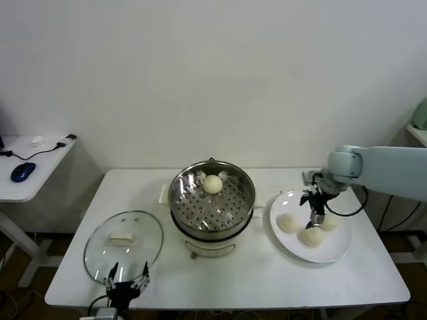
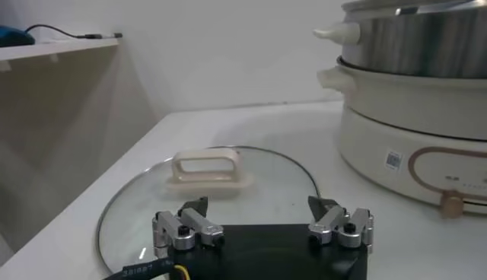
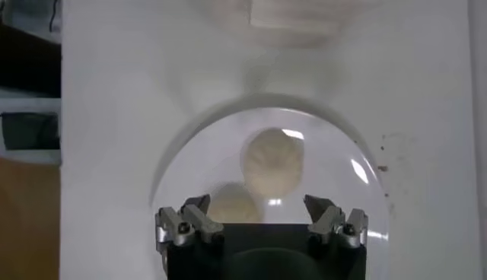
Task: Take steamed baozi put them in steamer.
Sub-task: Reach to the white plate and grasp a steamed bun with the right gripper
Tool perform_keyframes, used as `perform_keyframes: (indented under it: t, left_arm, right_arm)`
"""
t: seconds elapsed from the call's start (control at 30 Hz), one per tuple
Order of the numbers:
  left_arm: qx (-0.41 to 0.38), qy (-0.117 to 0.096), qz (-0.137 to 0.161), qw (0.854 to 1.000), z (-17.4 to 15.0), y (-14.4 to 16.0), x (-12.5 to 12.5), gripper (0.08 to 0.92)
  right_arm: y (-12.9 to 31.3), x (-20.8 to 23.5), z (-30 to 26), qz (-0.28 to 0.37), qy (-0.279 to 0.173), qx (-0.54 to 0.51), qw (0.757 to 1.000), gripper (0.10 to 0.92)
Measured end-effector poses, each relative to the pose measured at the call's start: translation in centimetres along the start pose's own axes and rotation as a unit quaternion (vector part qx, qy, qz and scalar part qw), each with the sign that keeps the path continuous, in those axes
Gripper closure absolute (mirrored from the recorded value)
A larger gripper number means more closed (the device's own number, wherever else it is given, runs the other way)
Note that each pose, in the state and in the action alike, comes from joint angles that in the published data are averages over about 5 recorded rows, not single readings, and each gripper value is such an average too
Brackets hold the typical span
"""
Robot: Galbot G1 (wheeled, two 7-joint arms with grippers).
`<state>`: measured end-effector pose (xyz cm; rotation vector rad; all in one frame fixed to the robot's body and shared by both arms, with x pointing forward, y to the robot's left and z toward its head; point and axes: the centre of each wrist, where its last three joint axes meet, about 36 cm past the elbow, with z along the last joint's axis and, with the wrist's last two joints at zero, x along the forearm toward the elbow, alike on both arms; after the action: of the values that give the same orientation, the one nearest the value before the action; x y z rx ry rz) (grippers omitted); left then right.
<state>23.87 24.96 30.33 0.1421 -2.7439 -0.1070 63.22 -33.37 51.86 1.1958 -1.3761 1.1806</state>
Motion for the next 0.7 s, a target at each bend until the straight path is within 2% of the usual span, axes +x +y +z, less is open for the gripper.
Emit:
perform_keyframes:
  t: [0.4,0.7]
  left_arm:
    - [0.0,0.005,-0.003,1.0,0.6,0.0,-0.1,0.177]
    - [0.001,0.005,-0.005,1.0,0.6,0.1,0.0,0.177]
  right_arm:
    - [-1.8,-5.3,-0.7,0.003,-0.001,-0.011,1.0,0.201]
    - [-2.4,-6.7,-0.8,-0.004,-0.003,-0.012,1.0,0.315]
